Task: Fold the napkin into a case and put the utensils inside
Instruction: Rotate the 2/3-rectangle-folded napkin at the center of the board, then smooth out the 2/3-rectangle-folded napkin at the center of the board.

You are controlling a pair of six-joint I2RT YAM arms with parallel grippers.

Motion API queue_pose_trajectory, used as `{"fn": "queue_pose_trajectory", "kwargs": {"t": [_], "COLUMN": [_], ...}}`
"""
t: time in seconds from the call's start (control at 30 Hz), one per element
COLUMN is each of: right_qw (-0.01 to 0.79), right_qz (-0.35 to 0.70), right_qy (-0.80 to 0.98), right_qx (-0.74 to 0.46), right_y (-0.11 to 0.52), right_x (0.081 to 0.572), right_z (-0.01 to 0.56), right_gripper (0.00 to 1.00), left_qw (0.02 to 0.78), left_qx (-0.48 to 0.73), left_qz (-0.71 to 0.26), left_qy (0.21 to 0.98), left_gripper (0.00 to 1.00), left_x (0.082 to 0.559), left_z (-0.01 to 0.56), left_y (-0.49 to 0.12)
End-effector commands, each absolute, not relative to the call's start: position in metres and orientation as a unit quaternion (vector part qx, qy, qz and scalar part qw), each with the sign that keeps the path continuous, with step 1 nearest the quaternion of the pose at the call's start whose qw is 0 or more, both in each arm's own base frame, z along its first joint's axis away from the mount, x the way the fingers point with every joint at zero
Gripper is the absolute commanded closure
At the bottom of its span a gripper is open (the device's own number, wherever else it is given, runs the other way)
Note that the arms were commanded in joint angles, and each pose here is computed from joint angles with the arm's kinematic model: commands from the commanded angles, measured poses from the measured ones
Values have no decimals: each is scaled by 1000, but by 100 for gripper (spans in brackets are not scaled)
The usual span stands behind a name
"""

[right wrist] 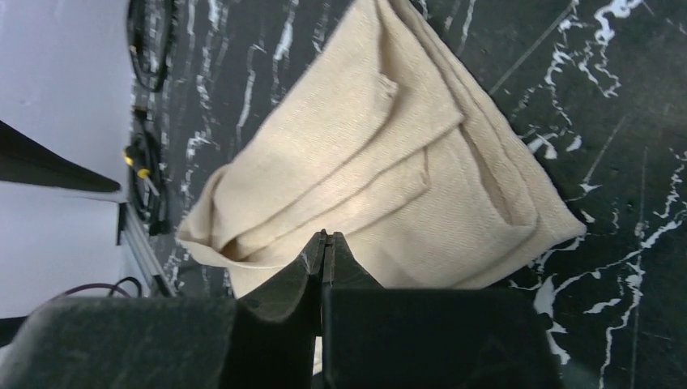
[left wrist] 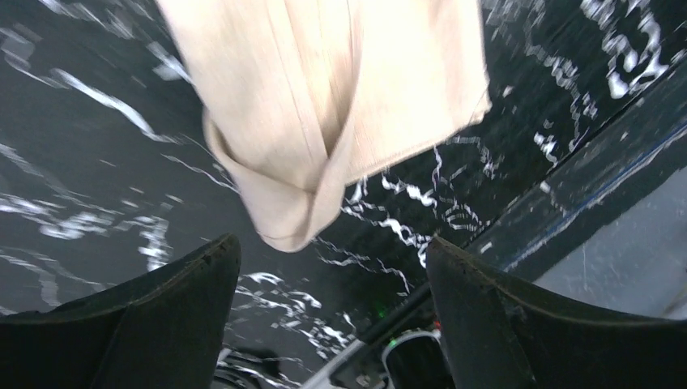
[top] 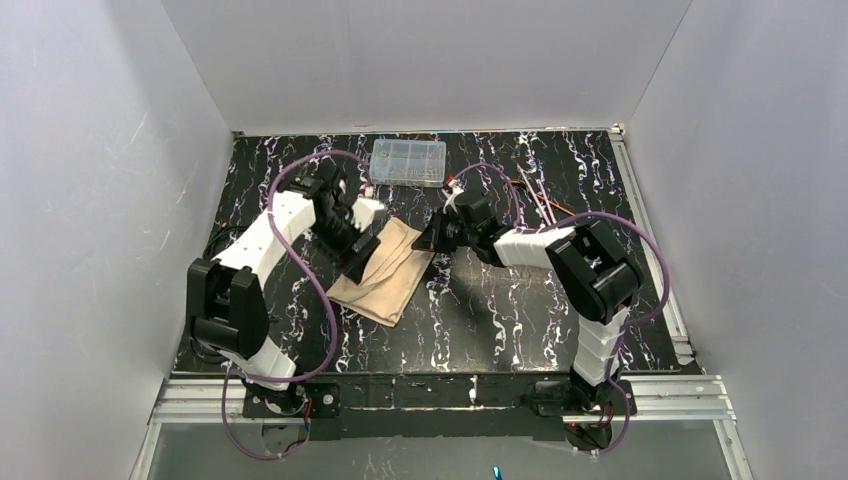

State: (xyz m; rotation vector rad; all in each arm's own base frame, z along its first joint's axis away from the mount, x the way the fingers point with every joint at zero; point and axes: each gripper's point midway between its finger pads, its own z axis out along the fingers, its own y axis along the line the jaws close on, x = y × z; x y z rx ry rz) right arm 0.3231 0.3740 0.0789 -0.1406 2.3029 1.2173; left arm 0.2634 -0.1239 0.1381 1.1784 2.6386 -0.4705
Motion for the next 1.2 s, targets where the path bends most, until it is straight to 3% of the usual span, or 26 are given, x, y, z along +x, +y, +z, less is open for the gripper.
{"fn": "queue_pose_trajectory", "kwargs": {"t": [0.0, 0.33, 0.7, 1.17], "right_qw": [259, 236, 223, 216], "right_qz": [426, 421, 419, 426], "right_qy": [862, 872, 877, 877], "right_qx": [-89, -89, -78, -52], "right_y": [375, 376, 370, 365], "right_x": [324, 321, 319, 316], "right_z": [65, 39, 29, 19], "right_gripper": [93, 94, 94, 95], "left_qw": [99, 108, 93, 105], "left_qx": [357, 363, 363, 392], "left_qz": [-139, -105, -97, -86], "left_qy": [918, 920, 922, 910], "left_gripper": [18, 15, 33, 37], "left_x": [239, 231, 234, 224], "left_z": [113, 73, 49, 52], "left_y": [-108, -93, -91, -99]}}
